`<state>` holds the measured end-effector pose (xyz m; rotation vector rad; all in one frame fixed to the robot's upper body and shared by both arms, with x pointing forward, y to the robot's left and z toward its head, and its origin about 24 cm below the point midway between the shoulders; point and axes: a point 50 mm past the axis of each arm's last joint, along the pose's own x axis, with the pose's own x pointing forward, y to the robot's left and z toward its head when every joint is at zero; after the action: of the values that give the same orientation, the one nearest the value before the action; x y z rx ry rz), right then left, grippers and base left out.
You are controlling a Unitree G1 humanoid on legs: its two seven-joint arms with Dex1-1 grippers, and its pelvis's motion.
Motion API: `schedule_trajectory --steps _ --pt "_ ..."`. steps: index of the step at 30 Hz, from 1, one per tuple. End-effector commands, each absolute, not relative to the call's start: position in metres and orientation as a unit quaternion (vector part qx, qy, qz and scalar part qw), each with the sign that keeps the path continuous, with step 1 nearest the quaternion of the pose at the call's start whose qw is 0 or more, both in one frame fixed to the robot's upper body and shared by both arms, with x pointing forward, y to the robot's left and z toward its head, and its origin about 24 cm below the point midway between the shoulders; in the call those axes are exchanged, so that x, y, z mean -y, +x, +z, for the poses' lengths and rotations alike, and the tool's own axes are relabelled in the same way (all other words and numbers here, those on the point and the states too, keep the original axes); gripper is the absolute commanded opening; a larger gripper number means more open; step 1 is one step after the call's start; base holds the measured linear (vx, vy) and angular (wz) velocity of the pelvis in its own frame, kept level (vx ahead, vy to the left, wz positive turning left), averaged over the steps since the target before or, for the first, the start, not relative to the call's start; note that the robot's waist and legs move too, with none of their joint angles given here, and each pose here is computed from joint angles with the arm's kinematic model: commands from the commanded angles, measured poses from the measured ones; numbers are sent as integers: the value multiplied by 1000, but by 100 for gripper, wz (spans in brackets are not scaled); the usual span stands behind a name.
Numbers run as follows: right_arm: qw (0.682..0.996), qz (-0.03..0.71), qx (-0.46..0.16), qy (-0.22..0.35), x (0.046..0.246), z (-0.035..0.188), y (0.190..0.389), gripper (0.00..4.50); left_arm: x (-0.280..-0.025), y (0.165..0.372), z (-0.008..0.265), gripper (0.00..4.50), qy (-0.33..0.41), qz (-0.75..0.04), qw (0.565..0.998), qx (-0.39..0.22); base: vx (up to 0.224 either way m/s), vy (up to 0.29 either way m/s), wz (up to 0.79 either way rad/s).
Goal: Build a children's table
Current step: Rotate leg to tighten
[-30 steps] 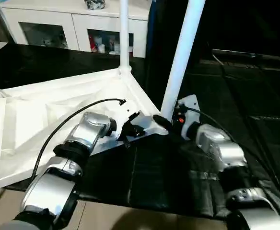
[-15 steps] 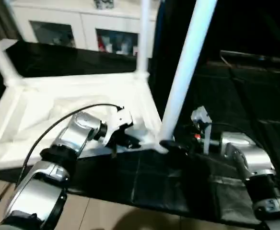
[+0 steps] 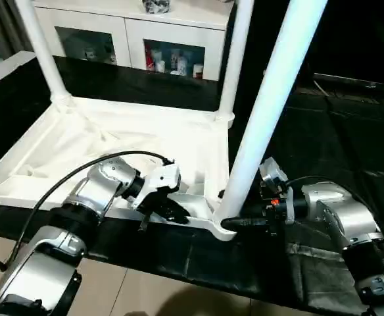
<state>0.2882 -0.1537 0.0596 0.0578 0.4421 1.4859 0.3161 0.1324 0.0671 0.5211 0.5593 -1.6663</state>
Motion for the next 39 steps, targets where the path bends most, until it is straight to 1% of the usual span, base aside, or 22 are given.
schedule_trajectory --steps 1,2,3,8,9,11,12,13,15,16,18,19,22,25,29,30,32,33,34,35,37,39 --pt "705 680 -199 16 151 63 291 363 -124 312 72 0 238 -748 577 -227 0 0 0" --pt "703 682 -201 16 150 63 290 341 -124 312 71 0 239 -748 576 -228 0 0 0" --pt "701 684 -201 16 150 63 290 341 -124 311 71 0 240 -749 575 -228 0 0 0" --pt "698 687 -201 17 149 63 291 289 -125 311 71 0 241 -747 576 -227 0 0 0" --pt "698 688 -201 17 149 63 291 289 -125 311 71 0 241 -746 578 -227 0 0 0" --pt "696 689 -201 18 148 62 291 266 -126 311 71 0 240 -743 582 -227 0 0 0" --pt "696 689 -200 19 147 62 291 266 -126 311 71 0 240 -743 582 -227 0 0 0" --pt "696 690 -200 19 147 62 291 247 -126 311 71 0 239 -742 584 -227 0 0 0" --pt "696 690 -200 21 147 62 290 240 -126 312 71 0 236 -738 589 -229 0 0 0" --pt "696 689 -200 25 146 61 289 240 -126 314 70 0 230 -730 599 -234 0 0 0" --pt "718 666 -201 35 142 57 290 230 -124 321 70 0 208 -705 634 -241 0 0 0" --pt "718 666 -201 35 142 57 290 230 -124 321 70 0 208 -705 634 -241 0 0 0" --pt "766 609 -202 32 132 49 297 221 -120 330 70 0 189 -667 679 -241 0 0 0" --pt "797 569 -200 36 122 44 303 214 -115 335 69 0 180 -642 705 -242 0 0 0" --pt "843 497 -204 32 103 41 315 207 -102 343 68 0 161 -598 748 -239 0 0 0" --pt "843 497 -204 32 103 41 315 207 -102 343 68 0 161 -598 748 -239 0 0 0" --pt "884 416 -207 43 90 41 328 204 -92 352 69 0 149 -552 786 -236 0 0 0" --pt "884 416 -207 43 90 41 328 202 -92 352 69 0 149 -552 786 -236 0 0 0" --pt "892 399 -208 43 88 41 330 202 -91 353 69 0 147 -544 792 -235 0 0 0" --pt "909 359 -208 49 83 42 336 200 -86 358 71 0 136 -517 813 -229 0 0 0" --pt "914 345 -207 54 82 43 337 200 -85 360 72 0 133 -509 820 -227 0 0 0" --pt "925 319 -199 61 73 46 342 199 -81 364 75 0 123 -487 836 -219 0 0 0"
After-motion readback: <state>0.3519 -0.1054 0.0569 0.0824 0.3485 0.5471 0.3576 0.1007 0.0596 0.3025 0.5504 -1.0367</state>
